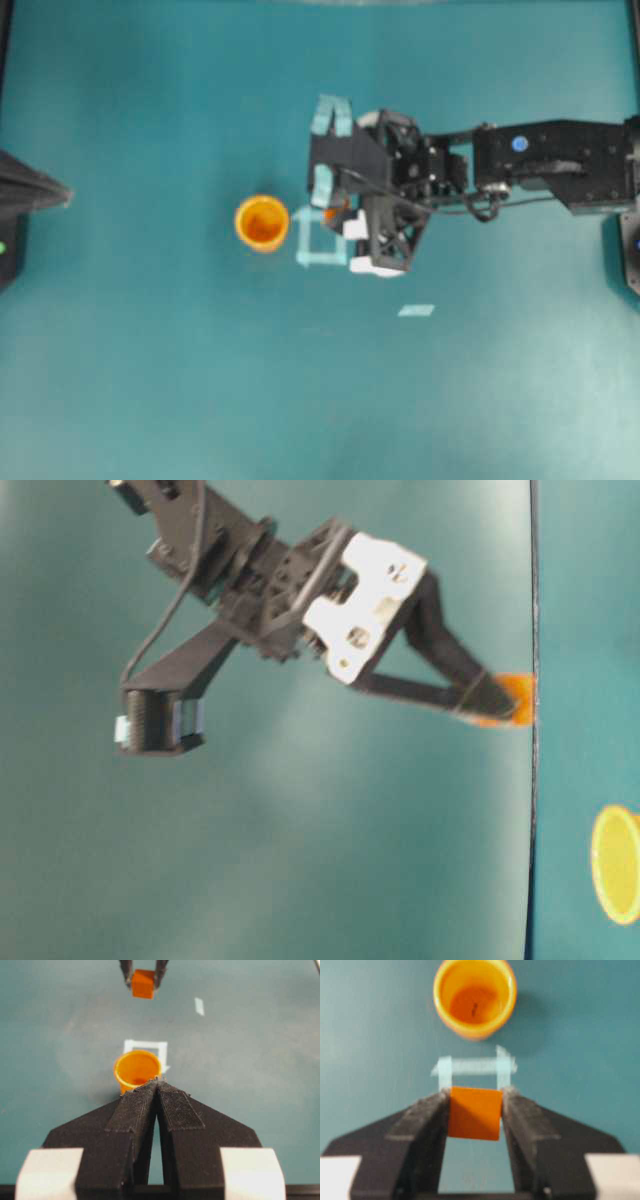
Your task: Move the block to the left with right arm.
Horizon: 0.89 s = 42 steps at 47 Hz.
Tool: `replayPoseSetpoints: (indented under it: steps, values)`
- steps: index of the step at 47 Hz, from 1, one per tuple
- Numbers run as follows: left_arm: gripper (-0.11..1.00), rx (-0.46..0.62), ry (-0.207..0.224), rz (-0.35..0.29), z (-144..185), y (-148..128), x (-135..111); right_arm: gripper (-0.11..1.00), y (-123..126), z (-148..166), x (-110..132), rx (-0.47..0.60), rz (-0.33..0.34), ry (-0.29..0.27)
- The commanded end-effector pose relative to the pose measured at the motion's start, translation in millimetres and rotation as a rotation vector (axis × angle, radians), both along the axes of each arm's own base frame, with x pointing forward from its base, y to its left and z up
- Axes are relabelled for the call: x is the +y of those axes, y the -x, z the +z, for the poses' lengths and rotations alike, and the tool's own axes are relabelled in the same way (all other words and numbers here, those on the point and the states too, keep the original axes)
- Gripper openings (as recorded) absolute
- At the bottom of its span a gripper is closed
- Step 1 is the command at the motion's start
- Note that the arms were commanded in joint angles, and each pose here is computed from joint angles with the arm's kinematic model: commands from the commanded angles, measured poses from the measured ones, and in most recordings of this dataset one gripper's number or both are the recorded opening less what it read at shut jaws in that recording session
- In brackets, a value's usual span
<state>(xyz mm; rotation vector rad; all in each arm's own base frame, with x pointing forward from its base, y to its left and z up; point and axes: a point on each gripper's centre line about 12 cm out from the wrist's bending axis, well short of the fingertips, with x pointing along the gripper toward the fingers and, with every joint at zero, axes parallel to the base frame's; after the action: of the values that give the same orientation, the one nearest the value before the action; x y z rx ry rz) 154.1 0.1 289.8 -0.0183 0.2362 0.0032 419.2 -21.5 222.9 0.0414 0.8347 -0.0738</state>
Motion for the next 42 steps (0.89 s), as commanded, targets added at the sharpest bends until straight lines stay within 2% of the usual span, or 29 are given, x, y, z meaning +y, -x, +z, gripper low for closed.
replayPoseSetpoints:
  steps: [1,20,42]
  values:
    - [0.00,-0.037,0.000,0.002,16,-1,0,0.42,-14,19,0,-0.059,0.014,0.026]
    - [0.00,-0.020,-0.003,0.002,14,1,0,0.42,-82,43,-10,-0.158,0.045,0.138]
    - [0.00,-0.015,0.000,0.002,15,3,0,0.42,-140,48,-13,-0.258,0.044,0.146]
